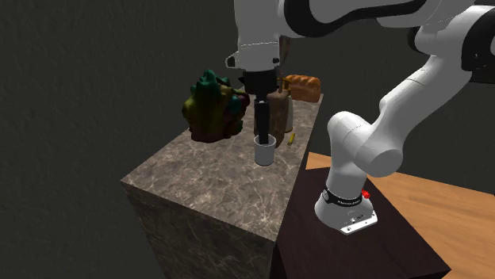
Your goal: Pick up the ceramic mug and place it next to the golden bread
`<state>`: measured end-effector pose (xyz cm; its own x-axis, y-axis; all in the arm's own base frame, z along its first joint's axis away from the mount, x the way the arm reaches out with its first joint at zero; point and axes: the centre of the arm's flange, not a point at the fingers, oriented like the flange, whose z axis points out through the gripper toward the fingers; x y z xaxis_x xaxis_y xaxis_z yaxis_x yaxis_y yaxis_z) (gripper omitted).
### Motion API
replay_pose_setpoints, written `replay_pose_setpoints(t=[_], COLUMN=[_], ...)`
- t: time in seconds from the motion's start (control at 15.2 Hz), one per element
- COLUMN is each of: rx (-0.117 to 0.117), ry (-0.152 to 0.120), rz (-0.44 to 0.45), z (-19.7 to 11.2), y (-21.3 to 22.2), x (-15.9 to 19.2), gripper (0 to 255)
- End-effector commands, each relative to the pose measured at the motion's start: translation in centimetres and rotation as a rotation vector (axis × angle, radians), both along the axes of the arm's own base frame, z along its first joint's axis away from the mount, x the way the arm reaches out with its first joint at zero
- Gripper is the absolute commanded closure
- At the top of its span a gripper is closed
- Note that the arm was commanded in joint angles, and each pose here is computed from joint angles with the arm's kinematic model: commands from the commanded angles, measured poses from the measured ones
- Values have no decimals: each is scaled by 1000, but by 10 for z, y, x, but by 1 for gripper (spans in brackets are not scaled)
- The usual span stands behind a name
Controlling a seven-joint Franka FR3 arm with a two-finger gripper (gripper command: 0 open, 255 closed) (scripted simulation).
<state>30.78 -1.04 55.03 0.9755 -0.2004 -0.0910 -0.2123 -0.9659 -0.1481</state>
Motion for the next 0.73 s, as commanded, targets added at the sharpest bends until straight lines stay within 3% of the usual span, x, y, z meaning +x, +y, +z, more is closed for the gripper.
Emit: replay_pose_setpoints(t=[0.0, 0.66], rx=[0, -120], ry=[0, -7], rz=[0, 51], z=[0, -85], y=[0, -74], x=[0, -34], gripper=[0, 0])
